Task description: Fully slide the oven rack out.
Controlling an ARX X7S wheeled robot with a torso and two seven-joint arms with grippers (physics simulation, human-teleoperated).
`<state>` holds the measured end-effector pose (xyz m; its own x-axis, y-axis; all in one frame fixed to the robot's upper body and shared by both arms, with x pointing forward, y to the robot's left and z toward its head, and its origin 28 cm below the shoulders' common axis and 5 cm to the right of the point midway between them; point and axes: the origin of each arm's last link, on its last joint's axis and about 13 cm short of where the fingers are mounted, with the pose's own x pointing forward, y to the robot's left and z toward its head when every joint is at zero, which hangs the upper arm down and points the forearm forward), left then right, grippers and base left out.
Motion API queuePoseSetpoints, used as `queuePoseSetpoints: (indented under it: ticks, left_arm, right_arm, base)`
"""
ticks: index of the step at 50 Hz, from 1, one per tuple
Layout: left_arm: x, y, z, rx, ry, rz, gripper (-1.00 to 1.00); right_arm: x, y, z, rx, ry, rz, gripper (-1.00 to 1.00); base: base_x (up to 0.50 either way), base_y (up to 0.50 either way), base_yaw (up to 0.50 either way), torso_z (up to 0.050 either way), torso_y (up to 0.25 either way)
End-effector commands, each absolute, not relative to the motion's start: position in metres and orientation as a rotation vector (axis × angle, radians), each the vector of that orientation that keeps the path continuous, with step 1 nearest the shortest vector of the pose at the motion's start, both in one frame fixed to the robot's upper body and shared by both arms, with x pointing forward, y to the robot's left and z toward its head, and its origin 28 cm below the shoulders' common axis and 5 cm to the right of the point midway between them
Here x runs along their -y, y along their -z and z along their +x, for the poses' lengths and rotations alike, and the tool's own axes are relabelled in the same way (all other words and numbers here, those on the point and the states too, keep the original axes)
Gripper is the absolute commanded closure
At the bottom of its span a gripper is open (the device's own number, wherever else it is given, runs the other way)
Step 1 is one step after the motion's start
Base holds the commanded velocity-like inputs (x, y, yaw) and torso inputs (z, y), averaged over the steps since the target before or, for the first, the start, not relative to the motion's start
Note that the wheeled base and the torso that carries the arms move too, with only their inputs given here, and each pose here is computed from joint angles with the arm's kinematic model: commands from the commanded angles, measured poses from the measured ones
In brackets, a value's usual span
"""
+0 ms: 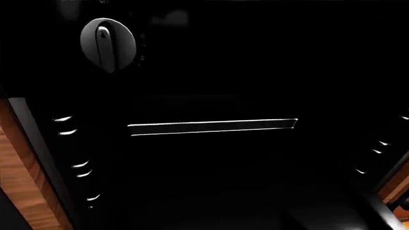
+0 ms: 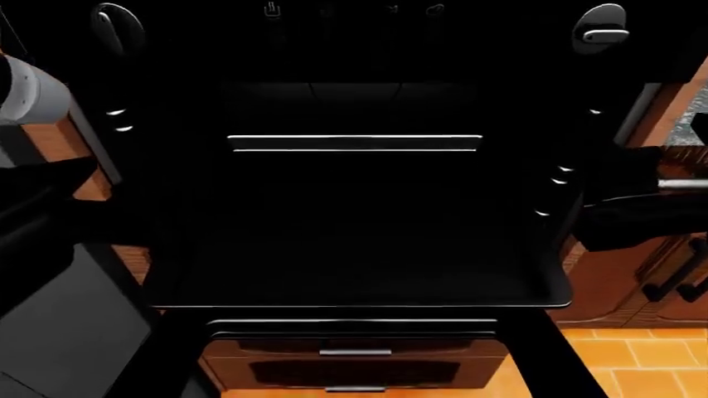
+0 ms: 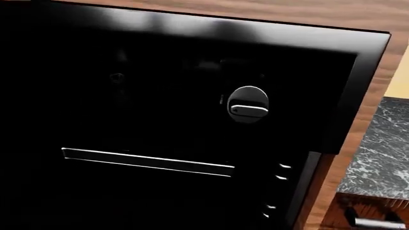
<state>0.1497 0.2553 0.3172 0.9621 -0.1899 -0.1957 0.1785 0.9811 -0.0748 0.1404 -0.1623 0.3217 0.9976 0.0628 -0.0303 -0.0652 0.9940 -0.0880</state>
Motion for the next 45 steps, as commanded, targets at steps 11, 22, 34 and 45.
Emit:
queuePoseSetpoints:
  ticks: [11, 22, 34, 45]
  left_arm:
    - [-0.253, -0.323, 0.149, -0.197, 0.195, -0.050, -1.00]
    - [-0.252, -0.319, 0.152, -0.212, 0.199, -0.052, -1.00]
    - [-0.250, -0.319, 0.154, -0.211, 0.203, -0.049, -1.00]
    - [-0.249, -0.320, 0.154, -0.207, 0.203, -0.051, -1.00]
  right_arm:
    - [0.162, -0.324, 0.141, -0.048, -0.079, -0.088, -1.00]
    - [0.160, -0.316, 0.146, -0.061, -0.088, -0.085, -1.00]
    - [0.159, -0.314, 0.147, -0.065, -0.096, -0.084, -1.00]
    - [0.159, -0.315, 0.148, -0.066, -0.095, -0.081, -1.00]
  base:
    - [0.00, 0.00, 0.00, 0.000, -0.250]
    - [0.00, 0.00, 0.00, 0.000, -0.250]
    - [0.00, 0.00, 0.00, 0.000, -0.213]
    - [0.00, 0.00, 0.00, 0.000, -0.152]
